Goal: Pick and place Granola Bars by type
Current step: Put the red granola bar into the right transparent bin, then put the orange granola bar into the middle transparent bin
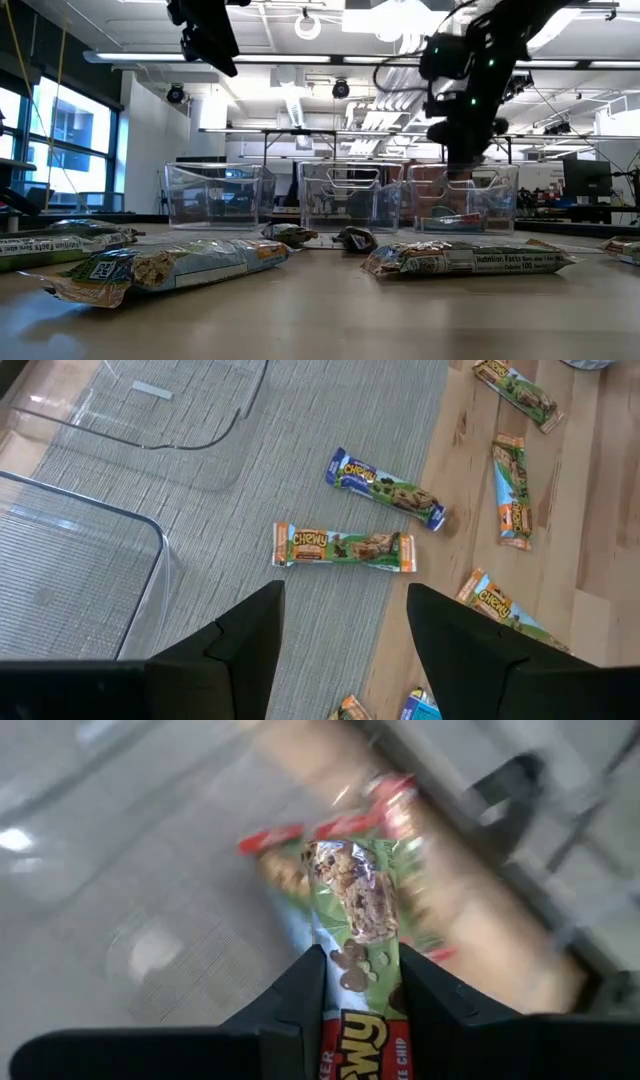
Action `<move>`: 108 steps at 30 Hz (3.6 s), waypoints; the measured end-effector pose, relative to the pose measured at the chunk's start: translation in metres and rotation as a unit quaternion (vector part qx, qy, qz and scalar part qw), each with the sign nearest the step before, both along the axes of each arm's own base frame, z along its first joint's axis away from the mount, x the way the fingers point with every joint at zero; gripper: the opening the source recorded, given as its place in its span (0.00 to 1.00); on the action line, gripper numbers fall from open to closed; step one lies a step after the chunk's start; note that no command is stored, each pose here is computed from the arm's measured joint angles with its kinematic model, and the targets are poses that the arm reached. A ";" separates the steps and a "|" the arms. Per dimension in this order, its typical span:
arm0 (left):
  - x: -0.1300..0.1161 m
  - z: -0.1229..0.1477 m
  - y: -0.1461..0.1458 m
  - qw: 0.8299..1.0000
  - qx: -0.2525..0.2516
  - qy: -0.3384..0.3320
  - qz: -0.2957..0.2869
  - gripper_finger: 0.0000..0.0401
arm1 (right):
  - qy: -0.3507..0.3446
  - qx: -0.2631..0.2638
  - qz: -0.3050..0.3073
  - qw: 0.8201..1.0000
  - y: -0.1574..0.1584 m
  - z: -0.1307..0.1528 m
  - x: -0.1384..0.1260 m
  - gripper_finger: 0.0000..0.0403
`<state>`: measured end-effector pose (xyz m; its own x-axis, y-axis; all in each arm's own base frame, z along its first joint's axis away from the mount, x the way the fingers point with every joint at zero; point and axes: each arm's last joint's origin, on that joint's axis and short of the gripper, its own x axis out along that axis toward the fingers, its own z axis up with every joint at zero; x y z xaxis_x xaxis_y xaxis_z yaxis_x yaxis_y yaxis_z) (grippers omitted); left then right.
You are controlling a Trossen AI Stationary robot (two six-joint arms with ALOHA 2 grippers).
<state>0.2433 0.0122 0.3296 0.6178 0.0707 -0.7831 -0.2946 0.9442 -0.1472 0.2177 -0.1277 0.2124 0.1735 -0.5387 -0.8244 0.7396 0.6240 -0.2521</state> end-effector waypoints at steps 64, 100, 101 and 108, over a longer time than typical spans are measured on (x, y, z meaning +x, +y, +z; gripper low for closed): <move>-0.060 -0.110 -0.144 0.981 -0.080 -0.157 0.085 0.51 | -0.266 0.085 0.428 0.860 0.180 0.073 0.010 0.35; 0.037 -0.195 -0.102 0.949 0.273 -0.058 -0.149 0.51 | -0.212 0.021 0.426 0.879 0.205 0.029 0.053 0.35; 0.037 -0.197 -0.099 0.944 0.284 -0.047 -0.163 0.51 | -0.212 0.021 0.426 0.879 0.205 0.029 0.053 0.35; 0.052 -0.196 -0.076 0.910 0.311 -0.064 -0.266 0.51 | -0.212 0.020 0.427 0.879 0.205 0.029 0.053 0.35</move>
<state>0.2949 -0.0638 0.1335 0.7777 0.1393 -0.6130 0.2114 0.8604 0.4637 0.2704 0.0778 0.2414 0.7965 -0.0349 -0.6036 0.0189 0.9993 -0.0328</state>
